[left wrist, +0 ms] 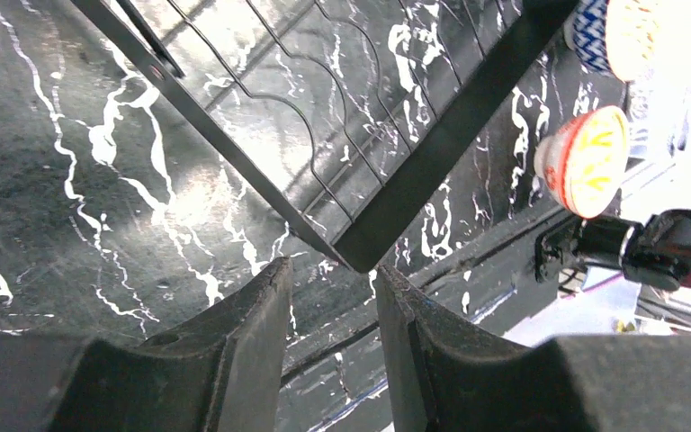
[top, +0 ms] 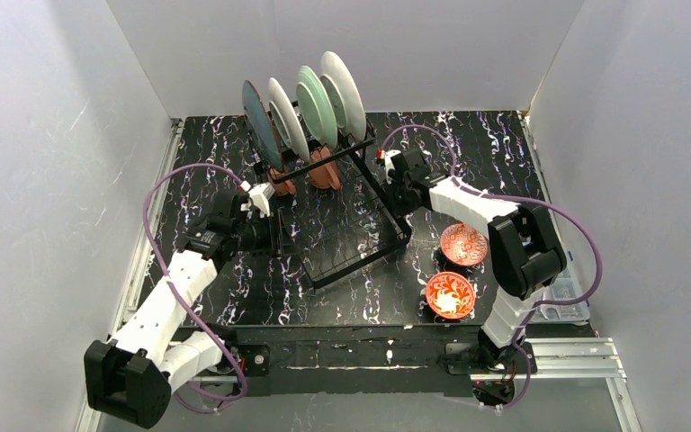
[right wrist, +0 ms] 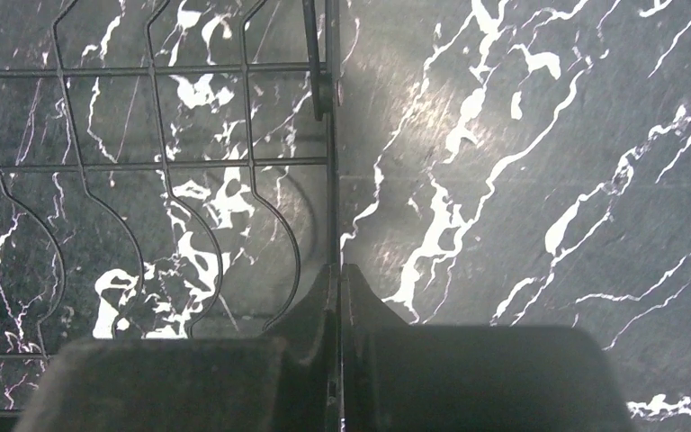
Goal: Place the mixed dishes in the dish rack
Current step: Move the dish rack to the center of the board.
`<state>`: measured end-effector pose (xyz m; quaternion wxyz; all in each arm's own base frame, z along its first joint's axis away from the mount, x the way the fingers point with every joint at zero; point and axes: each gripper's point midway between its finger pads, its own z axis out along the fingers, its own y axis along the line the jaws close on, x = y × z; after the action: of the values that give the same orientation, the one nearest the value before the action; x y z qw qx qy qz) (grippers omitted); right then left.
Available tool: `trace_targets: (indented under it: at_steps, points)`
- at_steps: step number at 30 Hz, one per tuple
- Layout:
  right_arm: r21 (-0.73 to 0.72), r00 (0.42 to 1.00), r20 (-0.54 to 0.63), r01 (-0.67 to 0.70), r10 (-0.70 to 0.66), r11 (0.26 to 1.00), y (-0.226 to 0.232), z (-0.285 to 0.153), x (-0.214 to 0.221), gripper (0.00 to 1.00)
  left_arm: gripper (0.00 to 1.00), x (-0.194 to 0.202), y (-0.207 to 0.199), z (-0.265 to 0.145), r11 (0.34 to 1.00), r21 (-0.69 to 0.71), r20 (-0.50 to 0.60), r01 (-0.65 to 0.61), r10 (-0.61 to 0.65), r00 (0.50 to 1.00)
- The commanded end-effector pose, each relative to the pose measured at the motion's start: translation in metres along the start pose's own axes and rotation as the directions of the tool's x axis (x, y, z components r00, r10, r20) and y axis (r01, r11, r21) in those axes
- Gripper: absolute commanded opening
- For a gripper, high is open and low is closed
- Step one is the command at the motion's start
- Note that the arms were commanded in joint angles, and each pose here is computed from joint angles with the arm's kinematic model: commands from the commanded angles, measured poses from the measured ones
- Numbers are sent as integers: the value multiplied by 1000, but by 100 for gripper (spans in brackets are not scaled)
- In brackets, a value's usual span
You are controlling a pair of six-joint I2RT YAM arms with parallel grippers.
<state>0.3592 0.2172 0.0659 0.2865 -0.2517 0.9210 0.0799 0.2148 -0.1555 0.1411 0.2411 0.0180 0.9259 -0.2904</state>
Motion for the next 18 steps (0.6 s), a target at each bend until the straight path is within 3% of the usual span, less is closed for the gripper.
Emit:
trace_targets:
  at_steps: [1, 11, 18]
  points:
    - [36, 999, 35, 22, -24, 999, -28, 22, -19, 1, 38, 25, -13, -8, 993, 108, -68, -54, 62, 996]
    - [94, 999, -22, -26, 28, 995, -47, 40, -28, 1, 38, 33, -30, -21, 966, 224, -13, -130, 136, 991]
    - [81, 995, -53, -85, 89, 993, -44, 44, -24, 1, 39, 34, -30, -24, 964, 224, 6, -144, 146, 989]
